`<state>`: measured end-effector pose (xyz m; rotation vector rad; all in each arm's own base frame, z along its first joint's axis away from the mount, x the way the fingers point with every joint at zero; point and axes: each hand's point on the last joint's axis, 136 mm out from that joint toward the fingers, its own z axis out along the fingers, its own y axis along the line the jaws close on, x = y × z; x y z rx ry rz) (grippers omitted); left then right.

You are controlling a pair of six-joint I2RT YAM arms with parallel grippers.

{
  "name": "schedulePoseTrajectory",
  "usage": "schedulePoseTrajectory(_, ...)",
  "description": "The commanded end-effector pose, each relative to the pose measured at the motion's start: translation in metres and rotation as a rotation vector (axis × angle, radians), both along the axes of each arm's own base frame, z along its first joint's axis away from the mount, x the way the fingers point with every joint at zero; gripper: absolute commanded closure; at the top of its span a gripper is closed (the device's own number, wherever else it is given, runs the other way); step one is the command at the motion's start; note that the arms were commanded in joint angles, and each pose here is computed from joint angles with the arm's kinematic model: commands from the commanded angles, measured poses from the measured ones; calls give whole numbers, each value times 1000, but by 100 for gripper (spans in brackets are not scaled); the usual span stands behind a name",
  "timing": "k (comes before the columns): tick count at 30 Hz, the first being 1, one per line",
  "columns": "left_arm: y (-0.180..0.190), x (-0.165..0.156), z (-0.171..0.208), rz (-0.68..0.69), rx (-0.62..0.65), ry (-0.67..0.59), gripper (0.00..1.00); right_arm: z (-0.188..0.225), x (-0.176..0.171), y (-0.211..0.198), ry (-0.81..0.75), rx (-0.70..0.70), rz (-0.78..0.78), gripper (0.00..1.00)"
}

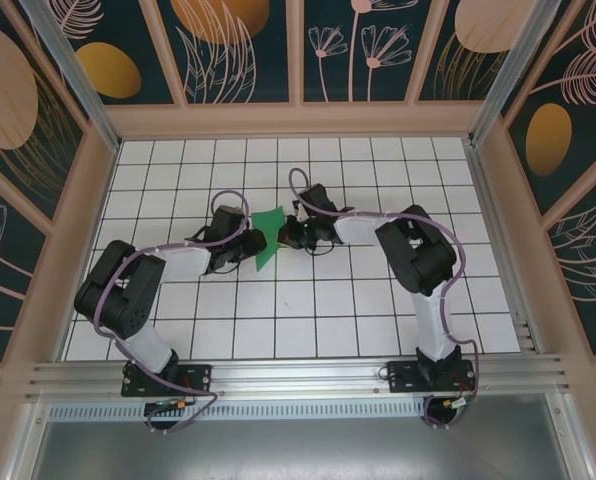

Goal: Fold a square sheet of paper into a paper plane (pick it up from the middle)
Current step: Move the paper to the center of the table.

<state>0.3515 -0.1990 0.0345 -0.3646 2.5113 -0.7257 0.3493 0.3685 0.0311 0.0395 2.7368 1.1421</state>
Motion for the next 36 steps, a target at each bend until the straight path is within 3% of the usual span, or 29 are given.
schedulePoseTrajectory(1,-1,3,26,-24,-19,-62,56,25,6,-16,-63,-18,-82,99)
schedulePoseTrajectory(9,-13,-2,72,-98,-103,-208,34,38,-8,-63,-73,-77,-259,100)
schedulePoseTrajectory(15,-35,-19,93,-241,-147,-368,14,39,-15,-90,-30,-83,-422,99)
schedulePoseTrajectory(18,-47,-28,101,-315,-145,-458,10,39,-14,-98,-10,-77,-488,100)
schedulePoseTrajectory(30,-67,-19,91,-489,131,-666,13,60,0,-93,69,70,-591,100)
schedulePoseTrajectory(36,-79,-12,84,-558,180,-743,23,58,3,-87,110,97,-583,100)
